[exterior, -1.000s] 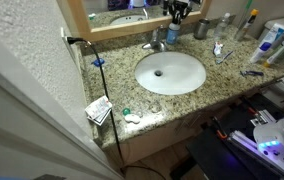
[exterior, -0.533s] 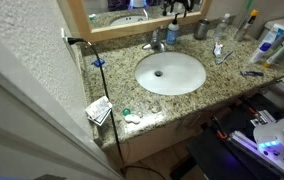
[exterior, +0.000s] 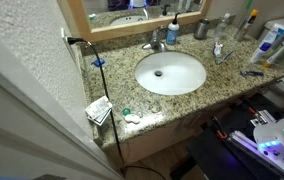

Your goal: Place the blue and white pump bottle on the right side of the faucet, place the green and white pump bottle on the left side of the faucet, put the toothbrush in the silver cup, place the toothpaste next to the silver cup

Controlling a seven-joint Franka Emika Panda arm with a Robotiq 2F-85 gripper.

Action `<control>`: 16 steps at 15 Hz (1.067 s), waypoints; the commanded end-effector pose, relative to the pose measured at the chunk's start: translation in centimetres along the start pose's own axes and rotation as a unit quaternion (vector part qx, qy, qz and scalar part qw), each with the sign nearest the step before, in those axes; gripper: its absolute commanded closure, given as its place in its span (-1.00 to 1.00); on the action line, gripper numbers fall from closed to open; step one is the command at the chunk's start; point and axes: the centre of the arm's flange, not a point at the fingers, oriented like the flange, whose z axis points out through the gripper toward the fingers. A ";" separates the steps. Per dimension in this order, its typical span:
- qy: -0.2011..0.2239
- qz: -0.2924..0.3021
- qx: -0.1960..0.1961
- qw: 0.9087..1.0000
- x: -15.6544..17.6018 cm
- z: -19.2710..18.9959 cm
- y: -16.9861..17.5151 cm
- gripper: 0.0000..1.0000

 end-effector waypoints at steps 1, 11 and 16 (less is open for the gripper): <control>-0.018 -0.014 -0.034 0.999 0.7 1.2 8.0 -1.00; -0.007 -0.031 -0.041 0.999 1.7 1.4 7.1 -1.00; 0.049 -0.168 -0.077 0.982 6.9 7.3 16.4 -1.00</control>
